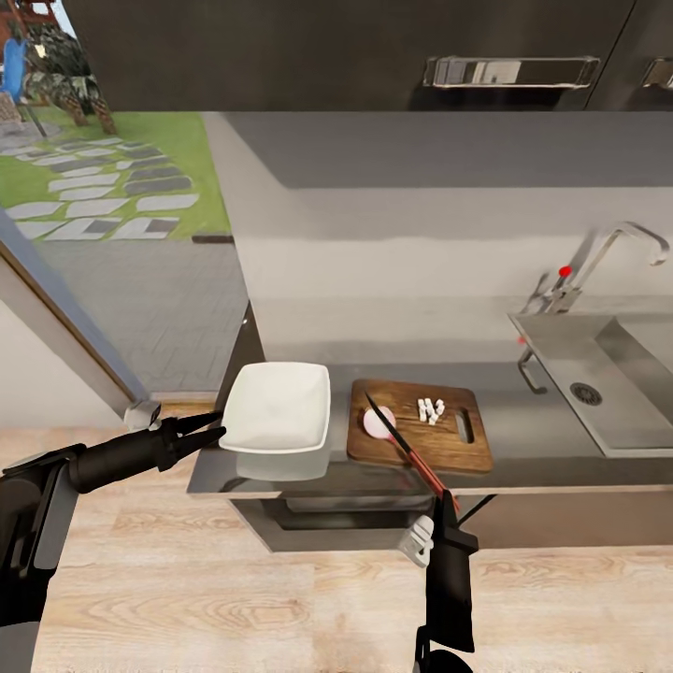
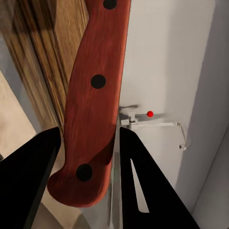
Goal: In the kitchen, take the Vidalia onion out of the sink, dice it on the chopping board with the paring knife, put the diced onion into the bowl on the countertop, then place both the paring knife and the chopping board into the sink.
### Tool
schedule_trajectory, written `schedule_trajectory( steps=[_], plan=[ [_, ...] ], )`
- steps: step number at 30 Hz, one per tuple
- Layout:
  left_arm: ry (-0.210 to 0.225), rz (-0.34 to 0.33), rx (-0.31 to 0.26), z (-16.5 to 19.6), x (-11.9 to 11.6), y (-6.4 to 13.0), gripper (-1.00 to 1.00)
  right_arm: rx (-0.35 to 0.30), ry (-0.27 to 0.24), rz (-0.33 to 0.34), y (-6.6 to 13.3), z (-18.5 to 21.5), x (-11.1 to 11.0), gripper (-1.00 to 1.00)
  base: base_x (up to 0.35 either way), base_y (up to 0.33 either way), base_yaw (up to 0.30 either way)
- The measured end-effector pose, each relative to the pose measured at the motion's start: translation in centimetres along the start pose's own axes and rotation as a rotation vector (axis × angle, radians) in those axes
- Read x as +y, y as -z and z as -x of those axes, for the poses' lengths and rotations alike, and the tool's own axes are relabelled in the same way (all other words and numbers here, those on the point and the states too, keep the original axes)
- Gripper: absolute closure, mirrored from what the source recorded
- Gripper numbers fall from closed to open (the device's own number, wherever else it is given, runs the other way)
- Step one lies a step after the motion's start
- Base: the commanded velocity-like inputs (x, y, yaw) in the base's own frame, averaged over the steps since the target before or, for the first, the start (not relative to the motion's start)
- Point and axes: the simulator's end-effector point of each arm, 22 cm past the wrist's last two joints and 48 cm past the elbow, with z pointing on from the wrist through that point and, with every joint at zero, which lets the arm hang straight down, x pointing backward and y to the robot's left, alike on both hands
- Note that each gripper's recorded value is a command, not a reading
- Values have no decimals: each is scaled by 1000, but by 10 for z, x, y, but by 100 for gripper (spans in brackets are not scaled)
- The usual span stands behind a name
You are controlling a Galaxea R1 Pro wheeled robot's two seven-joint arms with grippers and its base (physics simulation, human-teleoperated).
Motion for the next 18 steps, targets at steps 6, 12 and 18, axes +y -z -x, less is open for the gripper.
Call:
schedule_trajectory(
  steps=[6, 12, 18],
  plan=[
    [6, 1, 3, -2, 2, -1, -100, 1, 2, 6, 0, 0, 3, 100, 0, 0, 0],
    [6, 1, 3, -3, 3, -1, -100, 1, 2, 6, 0, 0, 3, 100, 0, 0, 0],
    [6, 2, 3, -3, 3, 0, -100, 1, 2, 6, 0, 0, 3, 100, 0, 0, 0]
  ],
)
